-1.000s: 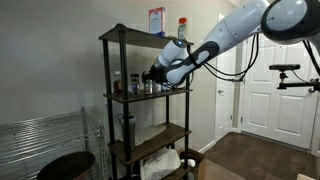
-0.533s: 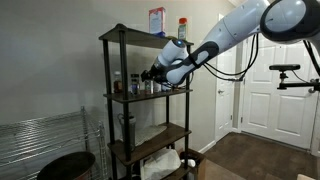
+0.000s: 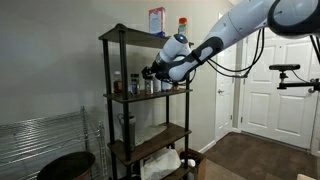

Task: Put the spray bottle on the second shelf

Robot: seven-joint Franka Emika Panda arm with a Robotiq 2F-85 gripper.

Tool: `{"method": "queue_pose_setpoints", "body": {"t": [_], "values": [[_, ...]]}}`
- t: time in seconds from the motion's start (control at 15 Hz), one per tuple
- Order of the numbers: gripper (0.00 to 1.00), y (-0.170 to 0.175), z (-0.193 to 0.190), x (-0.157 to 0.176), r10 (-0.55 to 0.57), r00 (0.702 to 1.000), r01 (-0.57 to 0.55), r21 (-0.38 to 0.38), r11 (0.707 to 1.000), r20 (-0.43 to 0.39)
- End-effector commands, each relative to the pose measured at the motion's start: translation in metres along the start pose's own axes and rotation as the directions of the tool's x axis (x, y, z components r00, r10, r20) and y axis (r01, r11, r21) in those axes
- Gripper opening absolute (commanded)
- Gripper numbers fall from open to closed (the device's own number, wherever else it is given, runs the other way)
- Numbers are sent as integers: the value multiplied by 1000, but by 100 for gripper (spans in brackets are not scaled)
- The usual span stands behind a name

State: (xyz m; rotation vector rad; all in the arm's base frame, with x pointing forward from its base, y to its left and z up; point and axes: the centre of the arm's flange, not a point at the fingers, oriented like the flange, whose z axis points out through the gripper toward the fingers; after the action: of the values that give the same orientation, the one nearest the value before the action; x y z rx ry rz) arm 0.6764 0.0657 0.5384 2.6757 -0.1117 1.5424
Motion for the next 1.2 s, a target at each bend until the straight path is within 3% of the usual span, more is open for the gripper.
{"method": "queue_pose_setpoints", "body": {"t": [0.0, 0.4, 0.93, 1.13], "values": [[100, 16, -48, -25, 5, 1000, -5, -31, 999, 7], [100, 42, -78, -51, 34, 999, -34, -11, 999, 33], [100, 50, -102, -72, 83, 995, -85, 34, 996, 59], [100, 51, -89, -63, 61, 996, -63, 19, 998, 64]]}}
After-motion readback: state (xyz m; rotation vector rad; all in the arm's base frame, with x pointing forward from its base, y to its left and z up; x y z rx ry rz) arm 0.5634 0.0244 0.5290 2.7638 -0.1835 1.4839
